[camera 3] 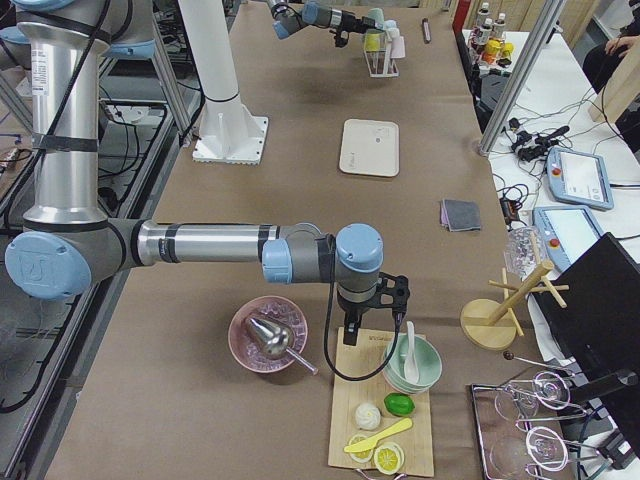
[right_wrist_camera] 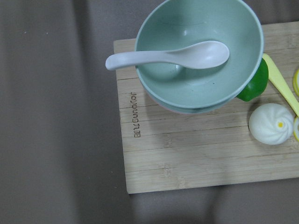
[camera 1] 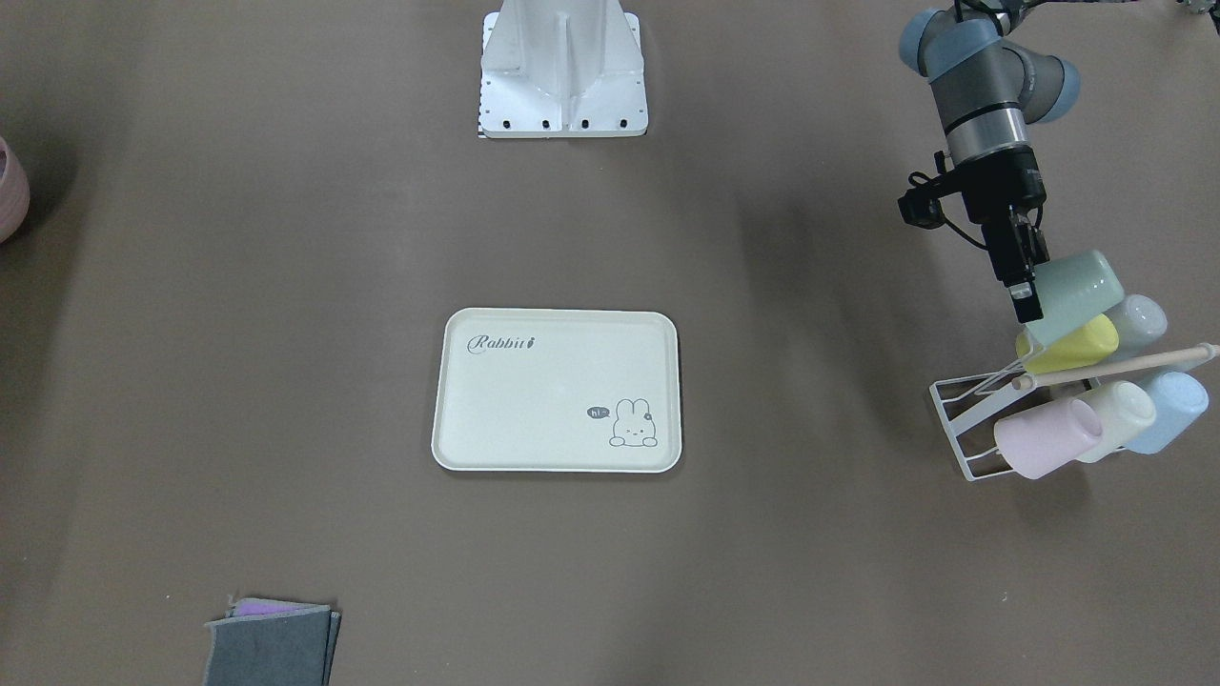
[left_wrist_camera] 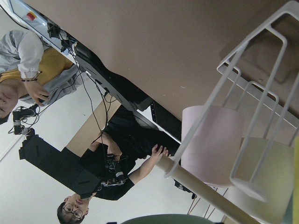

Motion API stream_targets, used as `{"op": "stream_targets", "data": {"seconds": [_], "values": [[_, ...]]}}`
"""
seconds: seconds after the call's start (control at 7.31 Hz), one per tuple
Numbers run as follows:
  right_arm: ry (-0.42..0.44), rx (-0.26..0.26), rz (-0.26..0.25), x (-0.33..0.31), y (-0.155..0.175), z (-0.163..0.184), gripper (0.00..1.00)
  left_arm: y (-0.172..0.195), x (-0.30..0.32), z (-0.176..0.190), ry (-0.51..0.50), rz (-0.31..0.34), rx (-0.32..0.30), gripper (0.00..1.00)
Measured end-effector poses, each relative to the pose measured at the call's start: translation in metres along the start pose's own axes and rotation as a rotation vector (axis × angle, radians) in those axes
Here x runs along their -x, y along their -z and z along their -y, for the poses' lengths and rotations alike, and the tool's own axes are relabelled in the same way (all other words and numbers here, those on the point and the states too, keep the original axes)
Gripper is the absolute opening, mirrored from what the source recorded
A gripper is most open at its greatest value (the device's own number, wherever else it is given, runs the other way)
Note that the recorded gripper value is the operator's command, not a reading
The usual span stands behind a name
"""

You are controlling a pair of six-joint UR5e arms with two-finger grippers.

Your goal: Pick up and place green cup on tray

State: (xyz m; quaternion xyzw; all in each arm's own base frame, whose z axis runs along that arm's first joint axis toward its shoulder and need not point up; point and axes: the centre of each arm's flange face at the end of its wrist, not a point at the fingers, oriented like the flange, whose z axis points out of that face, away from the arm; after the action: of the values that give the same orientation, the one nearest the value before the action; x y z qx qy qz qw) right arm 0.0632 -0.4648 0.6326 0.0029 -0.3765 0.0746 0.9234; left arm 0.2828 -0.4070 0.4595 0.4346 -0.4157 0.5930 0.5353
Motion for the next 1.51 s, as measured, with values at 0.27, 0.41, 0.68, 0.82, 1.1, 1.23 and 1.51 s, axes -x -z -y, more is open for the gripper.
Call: {"op": "stream_targets", "data": {"seconds": [0.27,0.41,0.68,0.82,1.1,1.23,1.51], "values": [[0.000,-0.001,-0.003,0.000,0.000,0.000,1.00,0.007,0.014,0.001,0.072,0.018,-0.018,0.72],[0.000,-0.001,-0.004,0.000,0.000,0.000,1.00,0.009,0.018,0.005,0.116,0.017,-0.040,0.72],[0.000,0.000,-0.001,0.000,0.000,0.000,1.00,0.010,0.027,0.016,0.221,0.001,-0.103,0.73],[0.000,0.001,0.002,0.000,0.000,0.000,1.00,0.011,0.030,0.022,0.273,-0.010,-0.135,0.73],[0.007,0.007,0.004,0.004,-0.003,0.000,1.00,0.013,0.041,0.035,0.355,-0.018,-0.178,0.73],[0.010,0.011,0.004,0.006,-0.005,0.000,1.00,0.014,0.044,0.040,0.393,-0.026,-0.203,0.72],[0.016,0.020,0.003,0.009,-0.008,0.000,1.00,0.013,0.056,0.055,0.504,-0.045,-0.255,0.72]]}}
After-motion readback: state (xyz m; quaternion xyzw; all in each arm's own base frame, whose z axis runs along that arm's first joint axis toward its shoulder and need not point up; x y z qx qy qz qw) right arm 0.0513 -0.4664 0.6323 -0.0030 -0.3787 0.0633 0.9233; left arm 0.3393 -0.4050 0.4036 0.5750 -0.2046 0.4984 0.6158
